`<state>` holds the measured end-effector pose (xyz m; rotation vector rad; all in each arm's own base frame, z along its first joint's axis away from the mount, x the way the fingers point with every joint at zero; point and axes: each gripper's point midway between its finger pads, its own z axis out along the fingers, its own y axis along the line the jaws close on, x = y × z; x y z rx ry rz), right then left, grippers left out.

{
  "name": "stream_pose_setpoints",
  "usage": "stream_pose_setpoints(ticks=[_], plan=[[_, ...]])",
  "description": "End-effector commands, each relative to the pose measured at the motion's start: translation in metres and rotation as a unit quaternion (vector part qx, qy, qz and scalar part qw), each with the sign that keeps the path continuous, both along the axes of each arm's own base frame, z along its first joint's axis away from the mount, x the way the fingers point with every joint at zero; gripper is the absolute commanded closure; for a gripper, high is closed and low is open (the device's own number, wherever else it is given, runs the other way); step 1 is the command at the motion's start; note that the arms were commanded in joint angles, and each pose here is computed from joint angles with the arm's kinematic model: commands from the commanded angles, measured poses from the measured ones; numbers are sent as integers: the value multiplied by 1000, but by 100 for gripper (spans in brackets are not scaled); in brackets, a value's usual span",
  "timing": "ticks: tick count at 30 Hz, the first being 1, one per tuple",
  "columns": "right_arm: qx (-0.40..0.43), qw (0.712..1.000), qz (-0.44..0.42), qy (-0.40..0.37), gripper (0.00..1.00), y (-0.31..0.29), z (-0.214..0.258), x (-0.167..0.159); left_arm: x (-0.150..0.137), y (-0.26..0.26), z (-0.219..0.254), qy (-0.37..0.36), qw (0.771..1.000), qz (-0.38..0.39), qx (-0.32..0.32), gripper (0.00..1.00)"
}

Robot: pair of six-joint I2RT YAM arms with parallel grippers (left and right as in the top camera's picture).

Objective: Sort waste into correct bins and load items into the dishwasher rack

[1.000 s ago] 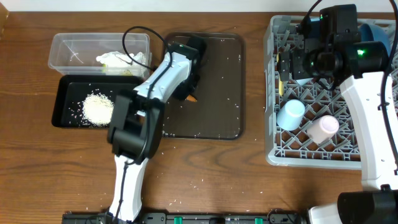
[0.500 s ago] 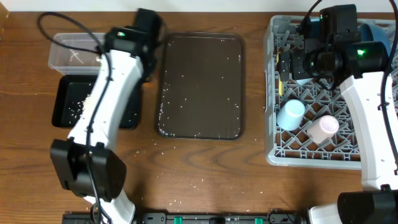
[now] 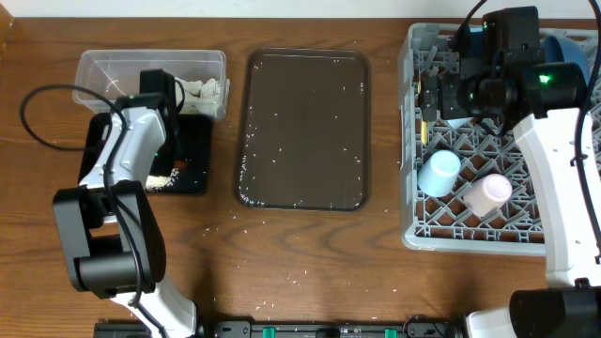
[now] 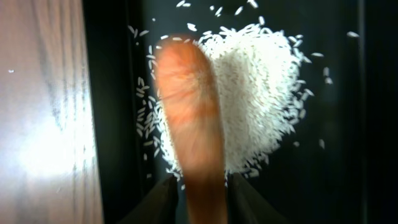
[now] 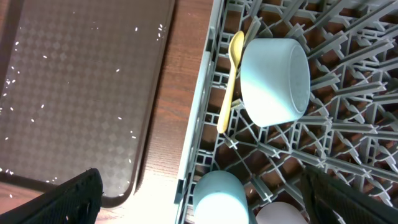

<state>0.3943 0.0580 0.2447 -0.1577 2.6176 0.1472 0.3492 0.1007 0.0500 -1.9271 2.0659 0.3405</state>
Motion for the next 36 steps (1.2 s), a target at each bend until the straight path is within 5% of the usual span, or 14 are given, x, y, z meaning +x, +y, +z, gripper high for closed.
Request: stream_pose_setpoints(ticks=[1, 11, 17, 19, 21, 22, 36], plan=[[7, 1000, -2, 7, 1, 4, -3, -1, -6, 2, -11, 6, 1000, 9, 0, 66], [7, 1000, -2, 7, 1, 4, -3, -1, -1, 3, -3, 3, 1000, -18, 3, 61], [18, 1000, 4, -10, 1, 8, 4, 3, 9, 4, 65, -39, 993, -108, 26, 60], [29, 999, 10, -23, 1, 12, 14, 2, 7, 4, 97, -77, 989, -120, 39, 44], [35, 998, 12, -49, 1, 13, 35, 0, 4, 3, 127, -121, 984, -119, 50, 15], [37, 997, 13, -69, 1, 12, 50, -3, 1, 3, 144, -144, 981, -118, 55, 12], [59, 958, 20, -280, 1, 1, 195, -105, -29, -1, 224, -260, 955, -112, 83, 7]])
